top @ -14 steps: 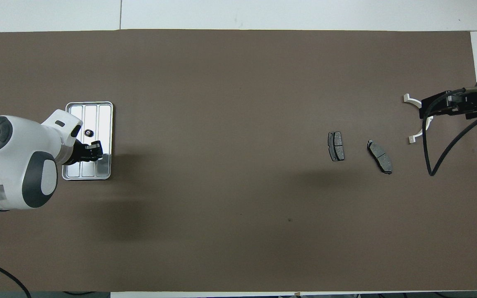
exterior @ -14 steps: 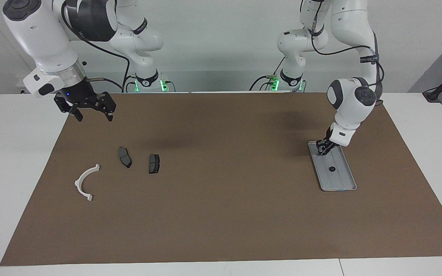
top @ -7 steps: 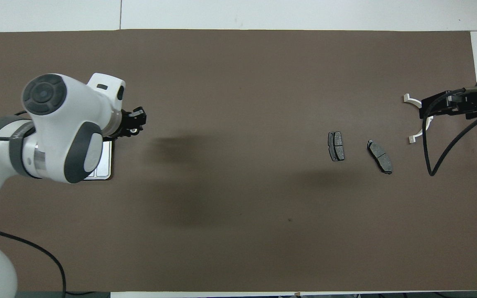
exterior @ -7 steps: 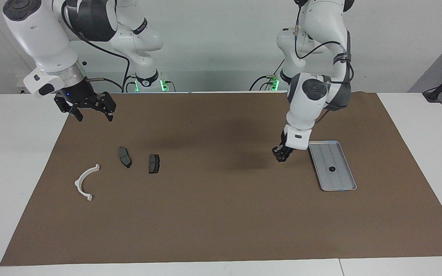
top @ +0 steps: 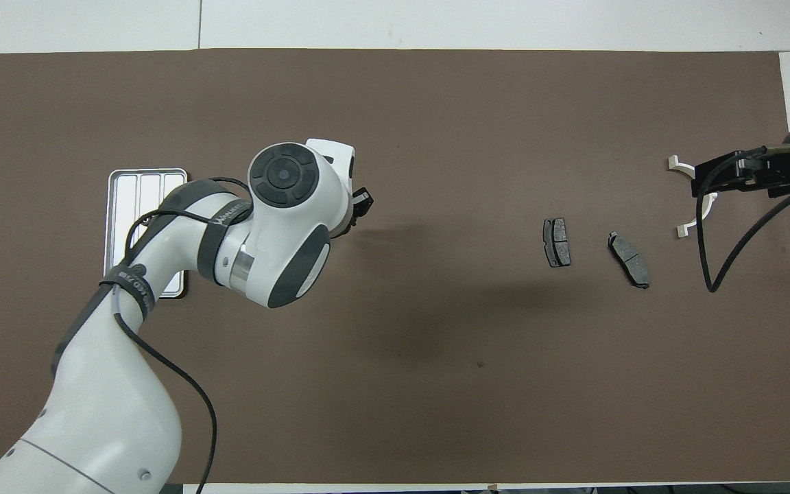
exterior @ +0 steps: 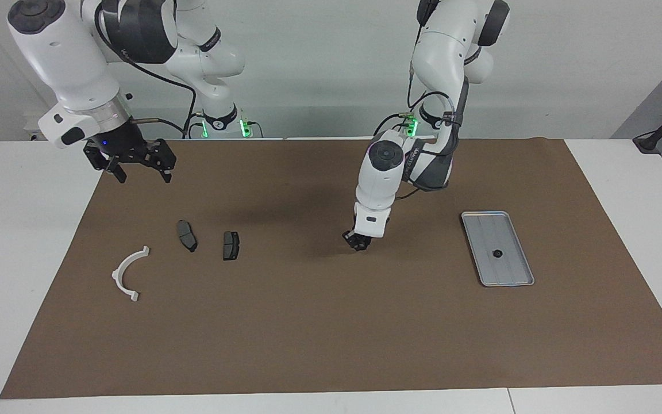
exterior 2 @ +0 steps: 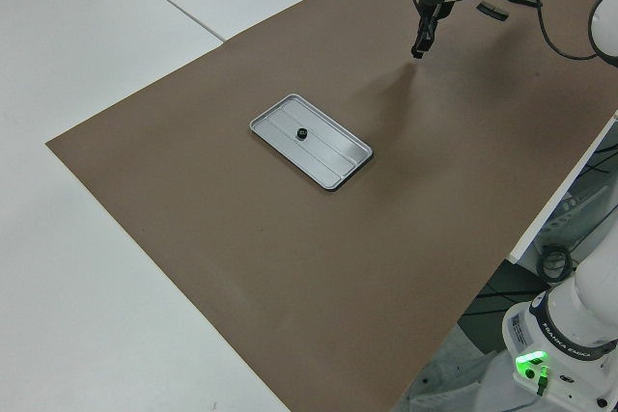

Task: Place bearing gear from tray to pile
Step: 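Carry the gear to the table center and release it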

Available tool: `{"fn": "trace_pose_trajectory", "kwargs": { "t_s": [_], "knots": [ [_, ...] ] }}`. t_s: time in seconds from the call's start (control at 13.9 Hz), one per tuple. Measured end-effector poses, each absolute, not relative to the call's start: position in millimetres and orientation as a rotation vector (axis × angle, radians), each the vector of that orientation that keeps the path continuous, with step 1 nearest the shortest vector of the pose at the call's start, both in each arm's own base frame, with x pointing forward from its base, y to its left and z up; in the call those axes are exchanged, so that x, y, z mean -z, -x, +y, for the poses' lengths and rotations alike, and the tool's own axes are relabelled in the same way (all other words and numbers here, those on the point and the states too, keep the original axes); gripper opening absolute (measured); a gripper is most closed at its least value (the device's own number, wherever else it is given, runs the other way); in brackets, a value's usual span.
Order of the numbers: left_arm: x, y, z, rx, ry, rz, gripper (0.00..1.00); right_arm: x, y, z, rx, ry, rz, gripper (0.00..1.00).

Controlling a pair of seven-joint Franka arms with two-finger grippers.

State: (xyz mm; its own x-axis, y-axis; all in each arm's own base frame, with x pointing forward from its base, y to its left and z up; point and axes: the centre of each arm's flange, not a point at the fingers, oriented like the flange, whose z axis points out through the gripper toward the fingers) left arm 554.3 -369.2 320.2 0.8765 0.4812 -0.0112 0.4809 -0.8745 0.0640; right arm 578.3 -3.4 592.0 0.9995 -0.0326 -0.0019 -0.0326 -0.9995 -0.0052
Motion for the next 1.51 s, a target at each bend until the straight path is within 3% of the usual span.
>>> {"fn": "trace_pose_trajectory", "kwargs": {
  "t_s": [1.22,1.37,1.51],
  "knots": [
    [-297,-548,-360,-0.011,-2.964,0.829,0.35,-565,-590,2,-0.071,3.137,-0.001,1.0],
    [-296,-549,-359,-0.014,-2.962,0.836,0.4,-562,-591,3,-0.08,3.137,-0.003,1.0],
    [-299,-555,-352,-0.024,-2.966,0.853,0.55,-559,-593,3,-0.086,3.137,-0.005,1.0]
  ]
}}
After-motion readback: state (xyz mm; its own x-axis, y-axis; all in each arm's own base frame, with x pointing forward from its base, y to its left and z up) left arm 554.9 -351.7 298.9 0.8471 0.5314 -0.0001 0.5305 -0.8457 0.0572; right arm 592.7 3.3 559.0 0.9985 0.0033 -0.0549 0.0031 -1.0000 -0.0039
